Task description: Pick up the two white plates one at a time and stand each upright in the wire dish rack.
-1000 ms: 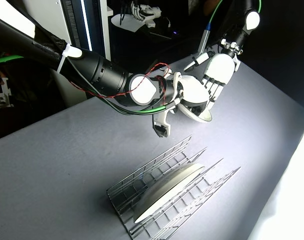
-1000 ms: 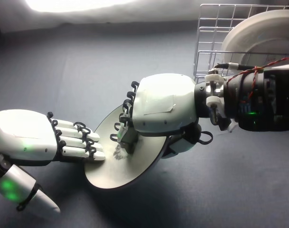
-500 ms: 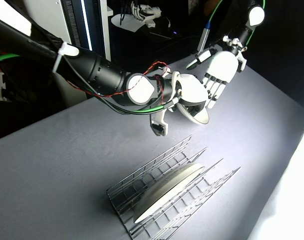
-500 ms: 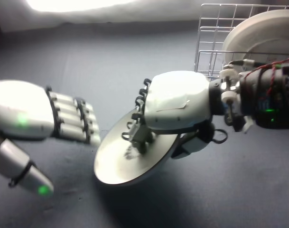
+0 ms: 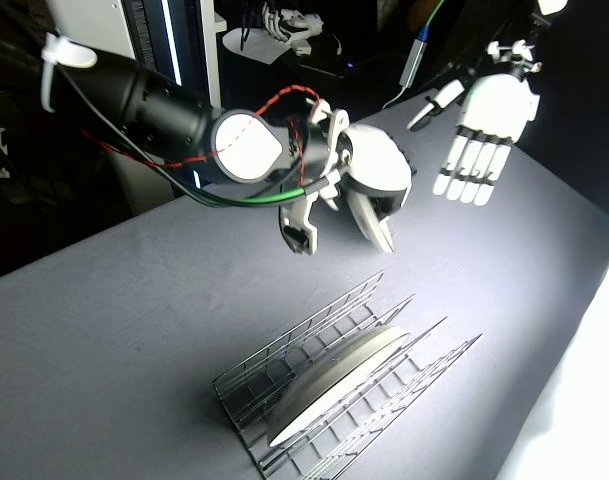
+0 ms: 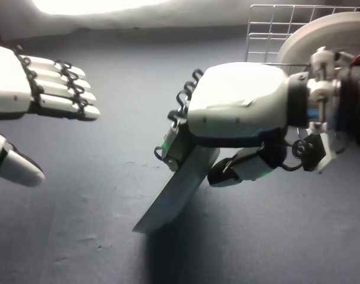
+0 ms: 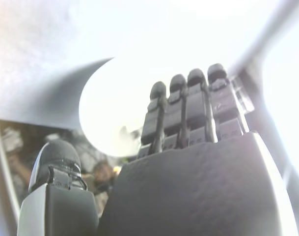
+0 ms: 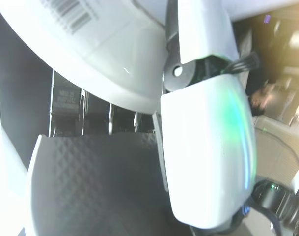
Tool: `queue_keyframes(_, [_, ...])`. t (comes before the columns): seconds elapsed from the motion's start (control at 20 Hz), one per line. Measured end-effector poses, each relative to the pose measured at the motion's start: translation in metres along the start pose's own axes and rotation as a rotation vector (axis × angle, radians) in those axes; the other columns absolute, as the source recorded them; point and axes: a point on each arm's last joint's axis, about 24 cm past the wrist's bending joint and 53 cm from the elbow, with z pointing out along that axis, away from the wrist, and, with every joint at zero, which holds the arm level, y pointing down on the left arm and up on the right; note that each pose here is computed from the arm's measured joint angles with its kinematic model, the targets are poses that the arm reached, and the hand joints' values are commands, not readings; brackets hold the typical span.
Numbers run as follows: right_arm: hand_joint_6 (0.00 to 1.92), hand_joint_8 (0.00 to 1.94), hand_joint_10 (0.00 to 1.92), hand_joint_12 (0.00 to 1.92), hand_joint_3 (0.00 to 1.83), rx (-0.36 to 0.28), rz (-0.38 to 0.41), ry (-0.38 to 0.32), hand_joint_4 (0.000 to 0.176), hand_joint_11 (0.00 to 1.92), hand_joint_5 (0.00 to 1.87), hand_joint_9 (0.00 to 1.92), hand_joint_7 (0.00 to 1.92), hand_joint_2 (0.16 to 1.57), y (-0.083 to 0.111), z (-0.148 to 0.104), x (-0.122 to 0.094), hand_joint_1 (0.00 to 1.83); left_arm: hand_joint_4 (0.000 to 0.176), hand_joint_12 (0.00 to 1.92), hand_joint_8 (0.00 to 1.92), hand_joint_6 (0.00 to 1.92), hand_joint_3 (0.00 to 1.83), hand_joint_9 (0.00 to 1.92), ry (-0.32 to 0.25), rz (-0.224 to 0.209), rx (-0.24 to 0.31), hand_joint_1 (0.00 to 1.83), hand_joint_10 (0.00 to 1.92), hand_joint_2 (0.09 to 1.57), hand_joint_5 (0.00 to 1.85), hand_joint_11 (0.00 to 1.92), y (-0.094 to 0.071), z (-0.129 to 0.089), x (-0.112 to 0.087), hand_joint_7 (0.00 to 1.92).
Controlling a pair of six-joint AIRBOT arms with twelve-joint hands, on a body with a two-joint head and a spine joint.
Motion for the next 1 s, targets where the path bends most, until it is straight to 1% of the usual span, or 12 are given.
queue_keyframes(0.05, [0.87, 0.76, 0.93, 0.92, 0.00, 0.000, 0.011, -0.012, 0.000, 0.94, 1.00, 1.10, 1.09, 1.06, 0.002, -0.004, -0.004, 1.39, 0.000, 0.00, 0.00, 0.00, 0.00, 0.04, -0.007, 0.002, 0.000, 0.00, 0.00, 1.07, 0.12, 0.00, 0.000, -0.003, -0.003, 0.08])
queue_keyframes(0.1, [0.87, 0.76, 0.93, 0.92, 0.00, -0.005, 0.033, -0.026, 0.000, 0.94, 1.00, 1.10, 1.09, 1.06, 0.005, -0.007, -0.008, 1.39, 0.000, 0.00, 0.00, 0.00, 0.00, 0.04, -0.003, 0.010, -0.001, 0.00, 0.00, 1.07, 0.12, 0.00, 0.000, -0.007, -0.004, 0.08])
queue_keyframes(0.15, [0.88, 0.75, 0.92, 0.92, 0.00, -0.008, 0.034, -0.036, 0.000, 0.94, 0.99, 1.12, 1.08, 1.06, 0.007, -0.010, -0.013, 1.39, 0.000, 0.00, 0.00, 0.00, 0.00, 0.04, 0.000, 0.013, -0.002, 0.00, 0.00, 1.07, 0.12, 0.01, 0.000, -0.009, -0.003, 0.08])
queue_keyframes(0.2, [0.88, 0.77, 0.91, 0.92, 0.00, -0.001, 0.052, -0.053, 0.000, 0.94, 0.99, 1.12, 1.07, 1.06, 0.007, -0.013, -0.019, 1.39, 0.000, 0.00, 0.00, 0.00, 0.00, 0.04, 0.009, 0.018, 0.000, 0.00, 0.00, 1.07, 0.13, 0.00, 0.000, -0.009, -0.002, 0.08])
queue_keyframes(0.25, [0.90, 0.79, 0.92, 0.92, 0.00, 0.004, 0.086, -0.071, 0.000, 0.94, 0.98, 1.11, 1.06, 1.06, 0.007, -0.017, -0.023, 1.39, 0.000, 0.00, 0.00, 0.00, 0.00, 0.04, 0.014, 0.007, 0.000, 0.00, 0.00, 1.07, 0.13, 0.01, 0.001, -0.011, -0.001, 0.09])
queue_keyframes(0.35, [0.95, 0.81, 0.95, 0.90, 0.00, 0.010, 0.114, -0.090, 0.000, 0.93, 0.95, 1.09, 1.04, 1.07, 0.009, -0.022, -0.029, 1.39, 0.000, 0.00, 0.00, 0.00, 0.00, 0.04, 0.014, 0.000, -0.008, 0.00, 0.00, 1.06, 0.12, 0.00, 0.005, -0.014, -0.002, 0.08])
queue_keyframes(0.45, [0.93, 0.80, 0.93, 0.88, 0.00, 0.015, 0.150, -0.108, 0.000, 0.94, 0.96, 1.10, 1.06, 1.07, 0.010, -0.026, -0.033, 1.39, 0.000, 0.00, 0.01, 0.01, 0.00, 0.05, 0.015, -0.002, -0.017, 0.00, 0.01, 1.06, 0.13, 0.01, 0.009, -0.018, -0.001, 0.10])
queue_keyframes(0.55, [0.94, 0.85, 0.92, 0.87, 0.00, 0.026, 0.234, -0.146, 0.000, 0.95, 0.96, 1.10, 1.03, 1.07, 0.008, -0.031, -0.041, 1.39, 0.000, 0.00, 0.01, 0.01, 0.00, 0.05, 0.021, 0.001, -0.025, 0.00, 0.01, 1.07, 0.14, 0.01, 0.013, -0.021, 0.000, 0.10])
queue_keyframes(0.6, [0.93, 0.83, 0.89, 0.85, 0.00, 0.028, 0.258, -0.159, 0.000, 0.97, 0.97, 1.12, 1.04, 1.07, 0.008, -0.032, -0.044, 1.39, 0.000, 0.01, 0.01, 0.01, 0.00, 0.06, 0.022, 0.001, -0.029, 0.00, 0.01, 1.07, 0.14, 0.02, 0.015, -0.022, 0.000, 0.11])
queue_keyframes(0.65, [0.92, 0.81, 0.90, 0.85, 0.00, 0.027, 0.305, -0.190, 0.000, 0.97, 0.97, 1.11, 1.05, 1.07, 0.008, -0.035, -0.053, 1.39, 0.000, 0.01, 0.01, 0.01, 0.00, 0.06, 0.022, -0.001, -0.037, 0.00, 0.01, 1.07, 0.14, 0.02, 0.018, -0.023, 0.000, 0.10])
queue_keyframes(0.85, [0.93, 0.81, 0.91, 0.85, 0.00, 0.027, 0.444, -0.265, 0.000, 0.96, 0.97, 1.11, 1.05, 1.07, 0.006, -0.045, -0.069, 1.39, 0.000, 0.02, 0.01, 0.01, 0.00, 0.07, 0.030, -0.010, -0.031, 0.00, 0.01, 1.07, 0.15, 0.03, 0.017, -0.019, 0.003, 0.11])
queue_keyframes(1.0, [0.94, 0.83, 0.92, 0.87, 0.00, 0.027, 0.577, -0.345, 0.000, 0.95, 0.96, 1.10, 1.04, 1.07, 0.002, -0.056, -0.088, 1.39, 0.000, 0.00, 0.00, 0.00, 0.00, 0.04, 0.044, -0.015, -0.035, 0.00, 0.00, 1.08, 0.12, 0.00, 0.019, -0.020, 0.008, 0.08])
